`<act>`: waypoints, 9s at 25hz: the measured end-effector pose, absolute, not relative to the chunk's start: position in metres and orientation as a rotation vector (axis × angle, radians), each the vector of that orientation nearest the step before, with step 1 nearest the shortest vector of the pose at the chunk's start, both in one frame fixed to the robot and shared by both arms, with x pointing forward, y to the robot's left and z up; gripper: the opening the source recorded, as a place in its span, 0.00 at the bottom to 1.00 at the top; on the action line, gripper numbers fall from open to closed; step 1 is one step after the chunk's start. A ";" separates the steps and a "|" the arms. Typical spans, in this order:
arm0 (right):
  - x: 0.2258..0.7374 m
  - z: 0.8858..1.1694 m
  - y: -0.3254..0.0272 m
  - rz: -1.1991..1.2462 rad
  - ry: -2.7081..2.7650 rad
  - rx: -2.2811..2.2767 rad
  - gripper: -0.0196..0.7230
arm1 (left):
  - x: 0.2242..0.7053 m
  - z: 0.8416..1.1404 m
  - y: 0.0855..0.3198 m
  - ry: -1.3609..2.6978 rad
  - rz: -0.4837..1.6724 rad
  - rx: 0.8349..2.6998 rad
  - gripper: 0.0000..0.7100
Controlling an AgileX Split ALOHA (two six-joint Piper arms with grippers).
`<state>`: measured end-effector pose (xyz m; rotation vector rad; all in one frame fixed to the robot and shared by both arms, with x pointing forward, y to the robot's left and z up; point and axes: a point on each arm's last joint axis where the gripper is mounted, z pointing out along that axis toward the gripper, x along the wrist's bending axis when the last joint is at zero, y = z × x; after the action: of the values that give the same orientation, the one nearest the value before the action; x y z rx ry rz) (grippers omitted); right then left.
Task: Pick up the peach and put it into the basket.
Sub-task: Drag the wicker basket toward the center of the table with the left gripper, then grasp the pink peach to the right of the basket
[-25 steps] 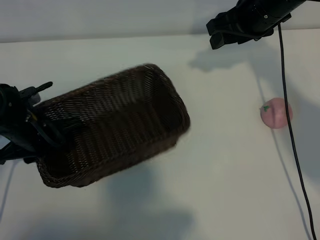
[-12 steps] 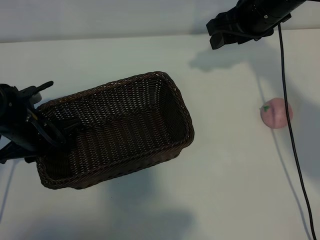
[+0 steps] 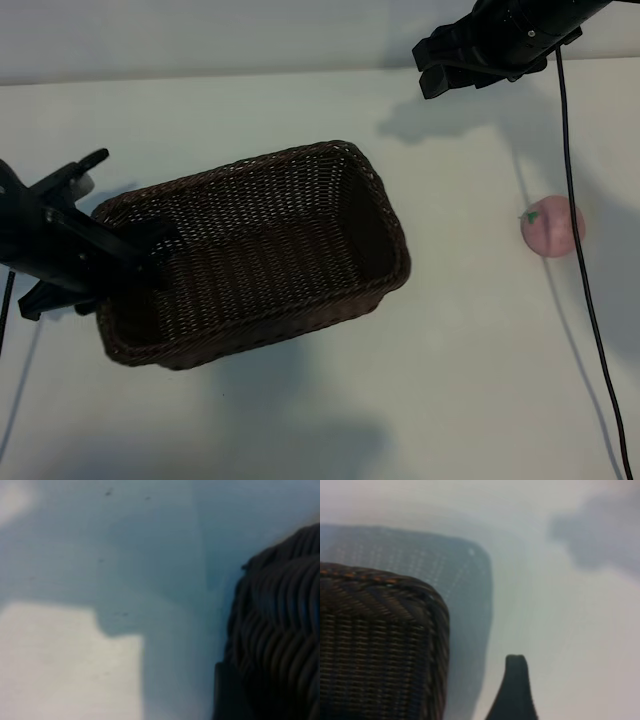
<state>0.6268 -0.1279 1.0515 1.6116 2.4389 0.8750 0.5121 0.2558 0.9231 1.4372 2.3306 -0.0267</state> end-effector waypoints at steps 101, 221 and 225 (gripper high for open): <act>0.626 1.051 -0.129 0.848 2.453 1.604 0.81 | 0.627 0.913 0.216 2.196 -0.270 1.542 0.39; 0.589 1.026 -0.173 0.419 2.263 1.865 0.80 | 0.645 1.036 0.226 1.972 0.018 1.862 0.76; 0.584 1.012 -0.175 0.390 2.269 1.879 0.80 | 0.644 1.036 0.226 1.972 0.006 1.854 0.76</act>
<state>0.5845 -0.1751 1.0122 1.8792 2.2689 0.3903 0.6445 0.2256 1.0357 1.8541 1.9723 0.0057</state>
